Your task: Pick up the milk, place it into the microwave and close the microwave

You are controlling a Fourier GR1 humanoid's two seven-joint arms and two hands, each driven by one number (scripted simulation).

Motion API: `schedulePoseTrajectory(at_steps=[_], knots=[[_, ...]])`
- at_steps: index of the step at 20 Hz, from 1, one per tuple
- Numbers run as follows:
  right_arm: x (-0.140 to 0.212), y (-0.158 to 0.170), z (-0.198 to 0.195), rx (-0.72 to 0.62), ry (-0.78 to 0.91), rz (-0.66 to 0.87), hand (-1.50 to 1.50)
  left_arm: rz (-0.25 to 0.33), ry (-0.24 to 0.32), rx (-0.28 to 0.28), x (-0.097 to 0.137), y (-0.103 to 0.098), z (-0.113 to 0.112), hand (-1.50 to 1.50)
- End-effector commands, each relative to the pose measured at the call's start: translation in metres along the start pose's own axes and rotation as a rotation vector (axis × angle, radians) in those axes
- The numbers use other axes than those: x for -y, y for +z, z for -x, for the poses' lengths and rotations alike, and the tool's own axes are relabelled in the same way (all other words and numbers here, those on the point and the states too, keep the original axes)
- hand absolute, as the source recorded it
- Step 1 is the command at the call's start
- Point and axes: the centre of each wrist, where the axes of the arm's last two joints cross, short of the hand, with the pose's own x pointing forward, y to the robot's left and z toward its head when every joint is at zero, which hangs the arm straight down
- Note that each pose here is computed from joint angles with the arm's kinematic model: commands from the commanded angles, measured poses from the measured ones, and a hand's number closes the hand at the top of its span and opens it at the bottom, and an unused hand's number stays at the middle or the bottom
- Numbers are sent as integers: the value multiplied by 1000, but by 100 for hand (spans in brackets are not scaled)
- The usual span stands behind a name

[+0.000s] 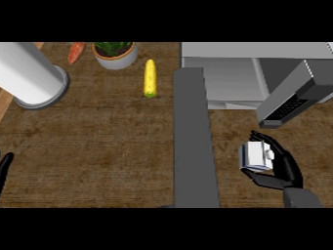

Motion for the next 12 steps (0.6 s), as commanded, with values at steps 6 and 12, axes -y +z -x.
schedulePoseTrajectory(at_steps=[6,12], knots=[[-20,-13,-1,217,121,146,150,-1,4,0,-17,17,9,-150],[-11,-18,-13,266,55,205,150,-17,-13,-15,-6,6,12,-150]])
